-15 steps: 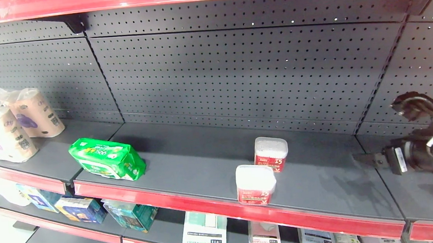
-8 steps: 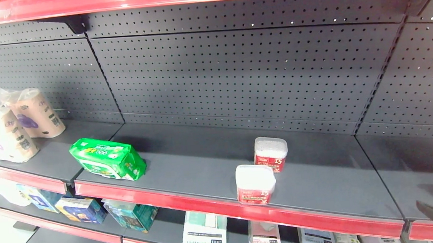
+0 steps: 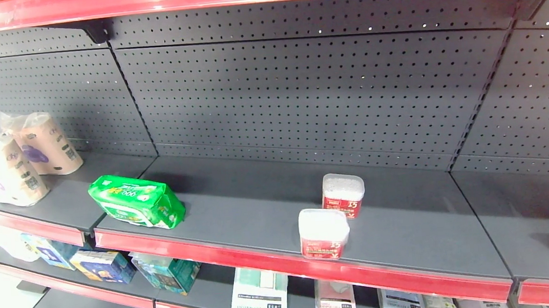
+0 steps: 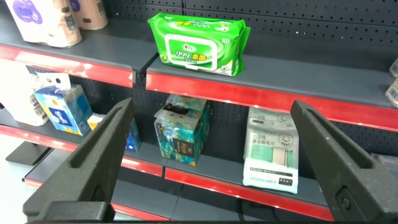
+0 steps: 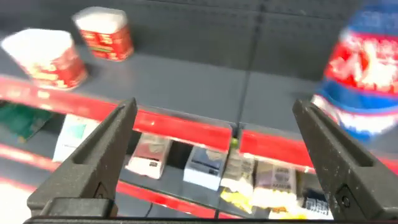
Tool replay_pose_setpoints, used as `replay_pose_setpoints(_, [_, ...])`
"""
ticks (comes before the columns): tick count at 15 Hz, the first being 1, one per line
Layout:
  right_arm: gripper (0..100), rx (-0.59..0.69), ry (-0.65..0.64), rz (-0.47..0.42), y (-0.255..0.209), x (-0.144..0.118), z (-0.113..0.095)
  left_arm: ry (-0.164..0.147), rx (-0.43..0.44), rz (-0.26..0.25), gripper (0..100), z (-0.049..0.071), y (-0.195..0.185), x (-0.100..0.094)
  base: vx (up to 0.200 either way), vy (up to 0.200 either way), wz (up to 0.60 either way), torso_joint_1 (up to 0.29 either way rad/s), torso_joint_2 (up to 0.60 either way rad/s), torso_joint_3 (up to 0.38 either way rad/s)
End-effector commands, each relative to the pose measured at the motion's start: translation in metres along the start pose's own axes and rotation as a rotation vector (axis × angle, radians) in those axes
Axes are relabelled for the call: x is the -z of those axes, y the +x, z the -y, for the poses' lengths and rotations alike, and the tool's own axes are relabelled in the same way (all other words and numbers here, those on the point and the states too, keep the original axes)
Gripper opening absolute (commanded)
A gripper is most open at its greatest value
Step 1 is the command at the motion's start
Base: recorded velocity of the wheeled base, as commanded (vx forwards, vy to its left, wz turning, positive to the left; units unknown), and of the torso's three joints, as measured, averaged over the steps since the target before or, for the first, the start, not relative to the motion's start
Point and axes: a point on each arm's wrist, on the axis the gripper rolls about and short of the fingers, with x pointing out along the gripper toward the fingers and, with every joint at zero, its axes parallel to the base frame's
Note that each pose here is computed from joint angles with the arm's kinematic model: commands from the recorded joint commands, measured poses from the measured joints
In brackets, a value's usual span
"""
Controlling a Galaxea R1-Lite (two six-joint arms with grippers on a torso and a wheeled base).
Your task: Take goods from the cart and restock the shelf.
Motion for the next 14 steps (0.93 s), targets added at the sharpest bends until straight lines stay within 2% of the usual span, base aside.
replay_pose_setpoints(1, [100,0.059,0.007,0.027,-0.003,0.000,0.001,-0.002,-0.001,0.000,100,0.000,0.000,0.000,0.000,0.000,0.00,0.000,0.00,0.000])
replay_pose_setpoints(2, [100,0.100,0.010,0.010,-0.001,0.003,0.002,-0.001,-0.001,0.000,100,0.000,0.000,0.000,0.000,0.000,0.00,0.000,0.00,0.000])
replay_pose_setpoints(6, [100,0.134,-0.008,0.033,-0.004,0.004,0.002,0.001,-0.001,0.000,100,0.000,0.000,0.000,0.000,0.000,0.00,0.000,0.00,0.000])
replay_pose_setpoints(7, [100,0.167,-0.011,-0.014,0.000,0.003,0.002,0.011,0.007,0.000,100,0.000,0.000,0.000,0.000,0.000,0.00,0.000,0.00,0.000])
replay_pose_setpoints(8, [100,0.167,-0.011,-0.015,0.000,0.003,0.002,0.013,0.008,-0.002,100,0.000,0.000,0.000,0.000,0.000,0.00,0.000,0.00,0.000])
replay_pose_setpoints(11, [100,0.160,0.004,0.087,-0.009,0.006,0.001,0.012,0.008,-0.002,100,0.000,0.000,0.000,0.000,0.000,0.00,0.000,0.00,0.000])
replay_pose_setpoints(14, [100,0.217,0.013,0.105,-0.011,0.006,0.002,0.011,0.008,0.000,100,0.000,0.000,0.000,0.000,0.000,0.00,0.000,0.00,0.000])
